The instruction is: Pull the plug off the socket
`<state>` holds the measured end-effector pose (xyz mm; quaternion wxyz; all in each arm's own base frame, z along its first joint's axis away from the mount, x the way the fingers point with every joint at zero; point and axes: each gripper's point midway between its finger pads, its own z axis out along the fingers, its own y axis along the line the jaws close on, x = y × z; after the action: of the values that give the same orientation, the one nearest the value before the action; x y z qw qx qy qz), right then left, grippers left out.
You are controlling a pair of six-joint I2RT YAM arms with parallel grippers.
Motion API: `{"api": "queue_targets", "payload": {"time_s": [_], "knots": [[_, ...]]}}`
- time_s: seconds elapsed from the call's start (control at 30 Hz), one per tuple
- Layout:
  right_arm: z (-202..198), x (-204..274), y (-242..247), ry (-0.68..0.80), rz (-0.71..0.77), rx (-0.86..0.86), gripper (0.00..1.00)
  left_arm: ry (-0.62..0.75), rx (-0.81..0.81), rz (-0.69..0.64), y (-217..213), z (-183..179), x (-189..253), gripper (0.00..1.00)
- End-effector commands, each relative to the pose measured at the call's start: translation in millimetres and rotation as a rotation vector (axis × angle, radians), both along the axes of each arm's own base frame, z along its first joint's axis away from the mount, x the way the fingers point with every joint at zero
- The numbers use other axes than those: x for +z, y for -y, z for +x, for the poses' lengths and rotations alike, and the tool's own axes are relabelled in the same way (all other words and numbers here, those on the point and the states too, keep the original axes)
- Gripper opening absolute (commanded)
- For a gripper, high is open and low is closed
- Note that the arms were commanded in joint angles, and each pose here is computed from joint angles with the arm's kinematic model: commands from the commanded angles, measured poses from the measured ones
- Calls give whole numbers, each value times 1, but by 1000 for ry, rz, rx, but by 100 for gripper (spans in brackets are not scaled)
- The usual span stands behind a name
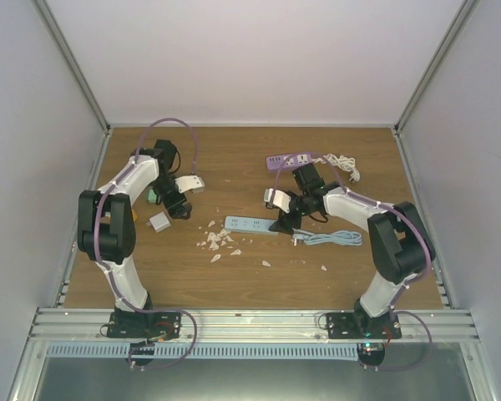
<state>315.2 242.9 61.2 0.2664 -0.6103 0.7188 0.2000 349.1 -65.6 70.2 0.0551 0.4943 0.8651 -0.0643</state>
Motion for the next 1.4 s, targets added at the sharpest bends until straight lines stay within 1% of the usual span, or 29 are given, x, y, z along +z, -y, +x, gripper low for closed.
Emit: {"api": "queue_targets", "payload": {"time_s": [0.0, 0.17, 0.33, 0.53, 0.7, 0.8, 0.97, 1.07, 1.17, 1.37], "knots": [[-12, 25, 7, -20, -5, 23, 85, 89, -83, -212, 38, -3, 39, 92], [-27, 30, 28, -38, -46, 11, 86, 133, -172, -329, 62, -14, 49, 92], [-42, 28, 60, -58, -99, 0, 87, 182, -261, -391, 86, -17, 52, 92], [-53, 8, 113, -100, -181, -45, 86, 191, -329, -435, 120, -20, 48, 89], [-61, -12, 146, -80, -283, -52, 85, 182, -390, -449, 139, -30, 36, 87], [-59, -22, 153, -80, -318, -60, 84, 174, -411, -448, 148, -34, 30, 85], [-50, -27, 155, -73, -330, -64, 81, 183, -405, -450, 153, -32, 29, 85], [-42, -29, 156, -48, -345, -60, 77, 174, -397, -450, 153, -34, 29, 84], [-34, -33, 159, -31, -366, -59, 69, 168, -395, -448, 151, -38, 27, 84], [-12, -33, 161, 8, -394, -61, 47, 177, -380, -453, 150, -41, 27, 84]]}}
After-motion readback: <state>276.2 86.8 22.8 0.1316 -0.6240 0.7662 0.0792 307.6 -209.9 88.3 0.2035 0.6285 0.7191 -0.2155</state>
